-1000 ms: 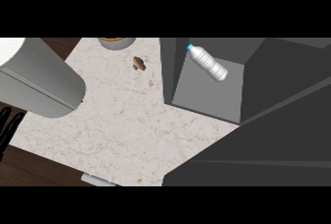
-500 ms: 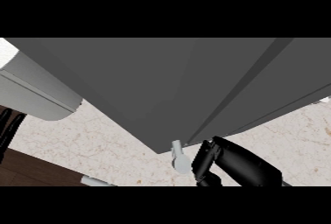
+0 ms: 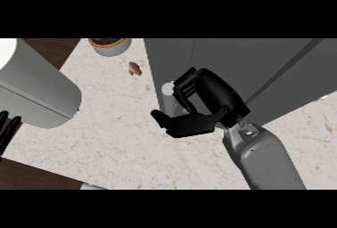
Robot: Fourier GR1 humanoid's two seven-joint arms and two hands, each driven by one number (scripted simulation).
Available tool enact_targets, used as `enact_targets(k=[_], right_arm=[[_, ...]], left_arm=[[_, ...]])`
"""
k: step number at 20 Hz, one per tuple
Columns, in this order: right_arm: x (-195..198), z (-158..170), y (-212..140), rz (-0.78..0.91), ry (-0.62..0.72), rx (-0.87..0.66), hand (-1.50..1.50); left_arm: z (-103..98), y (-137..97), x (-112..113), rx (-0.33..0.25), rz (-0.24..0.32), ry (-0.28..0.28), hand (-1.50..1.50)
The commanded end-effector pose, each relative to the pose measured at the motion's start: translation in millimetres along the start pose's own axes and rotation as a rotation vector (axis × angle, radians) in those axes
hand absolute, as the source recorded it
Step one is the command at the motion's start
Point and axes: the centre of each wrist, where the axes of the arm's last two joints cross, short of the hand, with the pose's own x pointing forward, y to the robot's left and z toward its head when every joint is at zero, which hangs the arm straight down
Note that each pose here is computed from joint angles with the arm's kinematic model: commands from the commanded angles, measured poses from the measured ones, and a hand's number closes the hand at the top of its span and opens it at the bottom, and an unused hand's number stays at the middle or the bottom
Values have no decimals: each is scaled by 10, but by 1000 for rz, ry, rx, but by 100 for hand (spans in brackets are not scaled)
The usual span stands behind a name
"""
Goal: Pick up the bottled water, place it into the cabinet and close the cabinet
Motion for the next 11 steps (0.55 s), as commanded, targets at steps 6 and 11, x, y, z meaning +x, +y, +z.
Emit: enact_targets(k=[6,11], right_arm=[[233,-575,-205,-182,41,-224,-150],[273,-720,-151,-210,40,-237,-150]], left_arm=[[35,59,69,6,-2,9,-150],[93,48,-35,35,16,-15,-150]])
